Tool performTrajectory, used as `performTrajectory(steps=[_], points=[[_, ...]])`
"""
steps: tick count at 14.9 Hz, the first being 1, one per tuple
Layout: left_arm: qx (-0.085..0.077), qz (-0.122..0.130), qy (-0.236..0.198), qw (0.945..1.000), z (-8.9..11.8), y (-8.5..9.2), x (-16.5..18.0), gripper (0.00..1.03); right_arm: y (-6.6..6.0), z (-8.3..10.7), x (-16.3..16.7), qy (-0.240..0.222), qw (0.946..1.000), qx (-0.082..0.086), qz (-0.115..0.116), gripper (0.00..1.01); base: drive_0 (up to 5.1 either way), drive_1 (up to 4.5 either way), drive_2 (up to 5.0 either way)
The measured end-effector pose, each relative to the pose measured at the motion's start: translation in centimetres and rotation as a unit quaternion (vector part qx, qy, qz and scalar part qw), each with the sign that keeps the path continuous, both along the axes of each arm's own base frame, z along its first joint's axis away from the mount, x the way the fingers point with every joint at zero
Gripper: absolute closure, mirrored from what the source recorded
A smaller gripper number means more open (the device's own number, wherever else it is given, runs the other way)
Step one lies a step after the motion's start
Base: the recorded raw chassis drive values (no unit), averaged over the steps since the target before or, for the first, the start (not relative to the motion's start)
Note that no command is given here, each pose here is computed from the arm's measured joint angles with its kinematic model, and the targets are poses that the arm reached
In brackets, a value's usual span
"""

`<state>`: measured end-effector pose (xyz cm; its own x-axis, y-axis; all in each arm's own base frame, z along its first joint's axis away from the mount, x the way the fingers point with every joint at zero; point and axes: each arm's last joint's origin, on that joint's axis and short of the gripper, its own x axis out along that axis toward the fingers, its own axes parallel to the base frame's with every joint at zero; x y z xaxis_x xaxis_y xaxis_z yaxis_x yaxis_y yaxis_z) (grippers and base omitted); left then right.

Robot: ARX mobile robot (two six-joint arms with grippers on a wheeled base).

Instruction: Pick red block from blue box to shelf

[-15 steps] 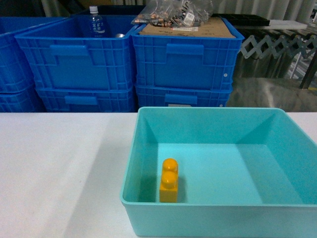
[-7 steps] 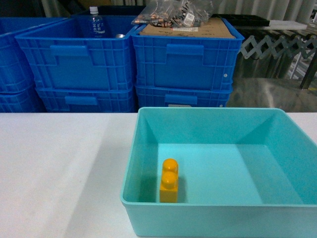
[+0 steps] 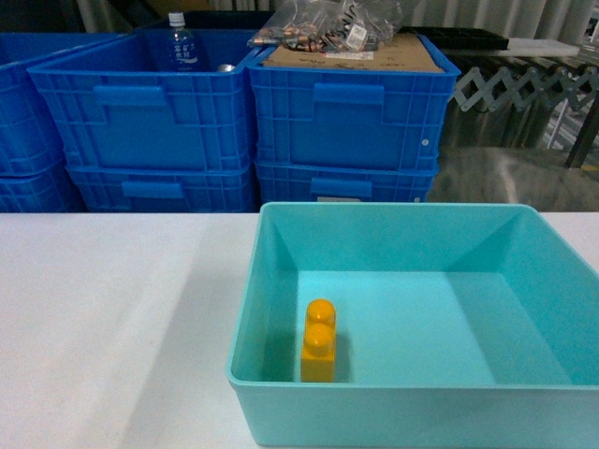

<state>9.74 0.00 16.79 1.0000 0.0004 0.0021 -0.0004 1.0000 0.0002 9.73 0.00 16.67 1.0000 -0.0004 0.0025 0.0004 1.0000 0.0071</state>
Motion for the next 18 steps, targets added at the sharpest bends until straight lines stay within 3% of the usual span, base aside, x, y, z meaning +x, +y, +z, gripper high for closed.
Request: performTrajectory(steps=[18], points=[[0.0, 0.0, 0.0, 1.0, 0.0, 0.01, 0.0, 0.05, 0.0, 0.0, 0.0, 0.0, 1.0, 0.0, 0.0, 0.72, 0.0, 0.0, 0.0]])
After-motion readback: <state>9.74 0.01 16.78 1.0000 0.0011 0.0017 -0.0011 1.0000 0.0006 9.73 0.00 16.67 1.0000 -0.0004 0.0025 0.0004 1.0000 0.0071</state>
